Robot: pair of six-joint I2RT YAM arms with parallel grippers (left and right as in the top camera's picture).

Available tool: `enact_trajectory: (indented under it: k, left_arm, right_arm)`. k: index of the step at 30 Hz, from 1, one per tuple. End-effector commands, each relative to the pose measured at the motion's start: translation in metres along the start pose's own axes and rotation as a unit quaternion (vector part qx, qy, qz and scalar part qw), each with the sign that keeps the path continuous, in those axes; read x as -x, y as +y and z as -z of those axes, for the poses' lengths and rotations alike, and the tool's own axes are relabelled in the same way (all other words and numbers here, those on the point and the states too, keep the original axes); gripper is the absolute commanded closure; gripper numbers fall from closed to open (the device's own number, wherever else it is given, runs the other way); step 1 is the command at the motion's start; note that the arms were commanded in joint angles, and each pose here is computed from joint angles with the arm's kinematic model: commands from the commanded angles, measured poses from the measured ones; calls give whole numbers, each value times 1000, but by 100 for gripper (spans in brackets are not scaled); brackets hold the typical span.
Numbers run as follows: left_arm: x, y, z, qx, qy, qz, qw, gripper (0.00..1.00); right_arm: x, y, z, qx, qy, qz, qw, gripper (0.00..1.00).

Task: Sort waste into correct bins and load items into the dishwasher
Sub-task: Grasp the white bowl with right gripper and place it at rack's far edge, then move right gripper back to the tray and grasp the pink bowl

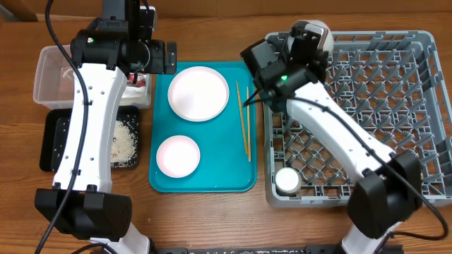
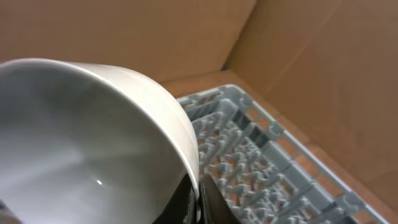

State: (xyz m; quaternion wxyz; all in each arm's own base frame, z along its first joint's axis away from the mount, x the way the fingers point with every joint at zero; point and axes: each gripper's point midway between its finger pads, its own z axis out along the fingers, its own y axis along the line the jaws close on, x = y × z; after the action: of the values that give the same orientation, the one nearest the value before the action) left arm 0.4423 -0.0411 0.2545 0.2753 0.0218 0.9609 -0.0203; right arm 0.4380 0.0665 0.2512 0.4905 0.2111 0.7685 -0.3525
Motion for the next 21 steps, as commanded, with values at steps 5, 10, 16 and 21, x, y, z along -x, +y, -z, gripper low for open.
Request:
enact_trajectory:
  k: [5,10,16,21]
  left_arm:
    - [8,2,9,6,-15,4,1000,0]
    - [7,2,9,6,-15,4,1000,0]
    - [7,2,9,6,-15,4,1000,0]
    - [7,2,9,6,-15,4,1000,0]
  right_arm:
    - [-5,33,-41,-22,-14,91,996,96]
    - [-25,58,-52,-16,-11,145,989,96]
    - [-46,65,-56,-7,9,186,982,96]
    - [-71,76,-51,49,52,230,971,96]
